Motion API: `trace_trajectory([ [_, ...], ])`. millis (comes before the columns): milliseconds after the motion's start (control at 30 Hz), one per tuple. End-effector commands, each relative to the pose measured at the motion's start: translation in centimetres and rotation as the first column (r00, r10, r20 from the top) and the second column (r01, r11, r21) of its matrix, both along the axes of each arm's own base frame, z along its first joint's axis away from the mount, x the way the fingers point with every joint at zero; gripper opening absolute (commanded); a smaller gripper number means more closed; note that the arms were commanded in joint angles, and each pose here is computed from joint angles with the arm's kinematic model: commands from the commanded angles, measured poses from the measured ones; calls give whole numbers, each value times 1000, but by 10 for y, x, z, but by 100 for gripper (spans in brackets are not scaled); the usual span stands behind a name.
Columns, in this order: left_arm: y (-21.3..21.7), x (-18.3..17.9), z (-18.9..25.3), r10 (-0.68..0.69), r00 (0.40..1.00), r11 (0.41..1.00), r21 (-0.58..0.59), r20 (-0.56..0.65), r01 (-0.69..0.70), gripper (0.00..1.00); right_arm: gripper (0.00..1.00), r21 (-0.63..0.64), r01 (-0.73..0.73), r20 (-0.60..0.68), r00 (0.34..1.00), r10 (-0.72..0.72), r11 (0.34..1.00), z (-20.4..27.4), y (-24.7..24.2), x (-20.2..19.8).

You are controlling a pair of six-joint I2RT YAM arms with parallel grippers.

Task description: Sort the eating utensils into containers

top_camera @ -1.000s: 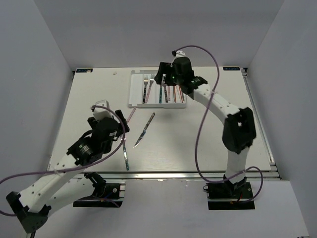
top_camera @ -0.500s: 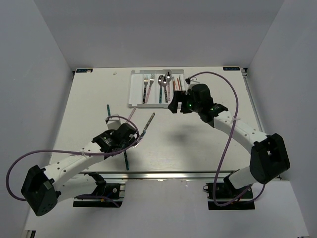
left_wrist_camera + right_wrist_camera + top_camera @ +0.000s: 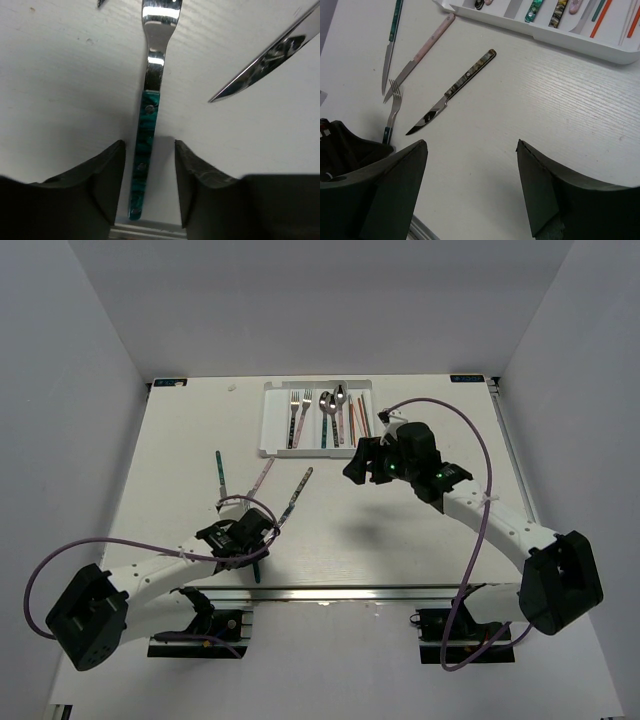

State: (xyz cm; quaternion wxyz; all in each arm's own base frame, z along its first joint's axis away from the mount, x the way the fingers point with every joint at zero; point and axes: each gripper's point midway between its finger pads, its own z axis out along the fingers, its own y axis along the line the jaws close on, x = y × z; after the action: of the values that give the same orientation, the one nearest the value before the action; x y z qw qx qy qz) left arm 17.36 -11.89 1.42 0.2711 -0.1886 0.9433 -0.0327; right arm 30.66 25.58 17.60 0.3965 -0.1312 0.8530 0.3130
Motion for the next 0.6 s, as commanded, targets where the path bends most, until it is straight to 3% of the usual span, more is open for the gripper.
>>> trace_trajectory([
  [0,-6,-6,-15,8,999,999,-42,-32,-9,50,76,38,-29,70,997,26,999,19,3,-2],
  [133,-6,-12,-22,-27,997,999,-19,-78,26,17,76,38,-23,73,997,20,999,19,2,-2],
  [433,4,-15,-17,-56,992,996,56,-111,63,0,76,40,-26,80,997,22,999,17,0,-6],
  [567,4,-8,-2,-51,996,997,61,-70,55,0,76,48,-20,109,994,15,999,21,-1,-3],
])
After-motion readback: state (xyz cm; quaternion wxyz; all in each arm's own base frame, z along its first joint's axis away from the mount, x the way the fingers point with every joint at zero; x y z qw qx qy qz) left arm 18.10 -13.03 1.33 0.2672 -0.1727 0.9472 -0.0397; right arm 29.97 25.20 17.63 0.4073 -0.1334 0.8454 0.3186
